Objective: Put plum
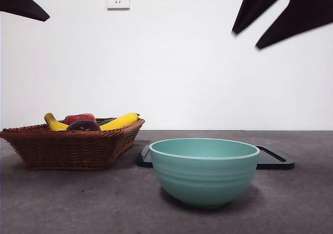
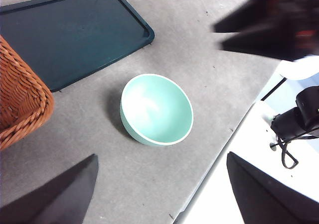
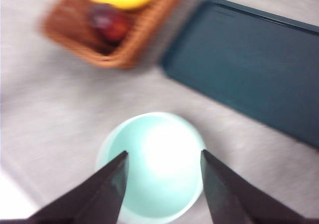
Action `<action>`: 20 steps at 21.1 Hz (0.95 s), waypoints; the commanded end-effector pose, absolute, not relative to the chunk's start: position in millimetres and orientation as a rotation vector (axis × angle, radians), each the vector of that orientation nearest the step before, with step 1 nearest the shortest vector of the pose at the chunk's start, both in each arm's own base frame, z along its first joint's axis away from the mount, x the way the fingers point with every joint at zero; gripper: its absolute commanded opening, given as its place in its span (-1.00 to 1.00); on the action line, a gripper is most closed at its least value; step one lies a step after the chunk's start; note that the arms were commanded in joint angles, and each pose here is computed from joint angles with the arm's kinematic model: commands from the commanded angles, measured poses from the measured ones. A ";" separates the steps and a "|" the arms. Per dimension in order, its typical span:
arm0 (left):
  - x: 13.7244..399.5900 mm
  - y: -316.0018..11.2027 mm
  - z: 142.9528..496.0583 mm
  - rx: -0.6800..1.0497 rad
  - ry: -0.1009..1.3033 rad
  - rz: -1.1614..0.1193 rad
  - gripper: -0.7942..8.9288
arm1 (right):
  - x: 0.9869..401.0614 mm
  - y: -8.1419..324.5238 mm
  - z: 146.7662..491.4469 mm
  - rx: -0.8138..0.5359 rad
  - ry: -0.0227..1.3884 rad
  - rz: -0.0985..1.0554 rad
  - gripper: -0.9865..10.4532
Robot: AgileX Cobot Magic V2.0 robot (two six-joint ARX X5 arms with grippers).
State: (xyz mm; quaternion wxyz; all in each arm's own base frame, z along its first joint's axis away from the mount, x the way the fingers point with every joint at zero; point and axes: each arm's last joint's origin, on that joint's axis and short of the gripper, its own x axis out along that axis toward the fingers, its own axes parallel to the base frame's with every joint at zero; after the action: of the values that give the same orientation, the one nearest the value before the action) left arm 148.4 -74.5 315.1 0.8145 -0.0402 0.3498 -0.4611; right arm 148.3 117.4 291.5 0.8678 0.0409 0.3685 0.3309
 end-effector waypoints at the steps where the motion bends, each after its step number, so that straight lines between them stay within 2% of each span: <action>1: 149.3 -75.7 319.9 -0.077 0.727 -0.999 0.00 | 132.5 110.3 303.4 0.117 0.771 0.774 -0.43; 4: 149.2 -75.7 319.8 -0.078 0.728 -0.999 0.00 | 110.5 96.5 307.1 0.130 0.823 0.850 -0.43; 8: 149.1 -75.7 319.7 -0.078 0.730 -0.999 0.00 | 95.5 85.0 307.8 0.105 0.843 0.850 -0.43; 20: 148.7 -75.5 319.2 -0.079 0.738 -0.998 0.00 | 93.3 83.3 309.0 0.107 0.833 0.853 -0.43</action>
State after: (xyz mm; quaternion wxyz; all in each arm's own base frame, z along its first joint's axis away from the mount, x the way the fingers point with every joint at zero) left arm 147.6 -74.2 314.2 0.8124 -0.0412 0.3559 -0.4600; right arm 93.5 82.1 303.9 0.8254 0.0549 0.4023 0.3922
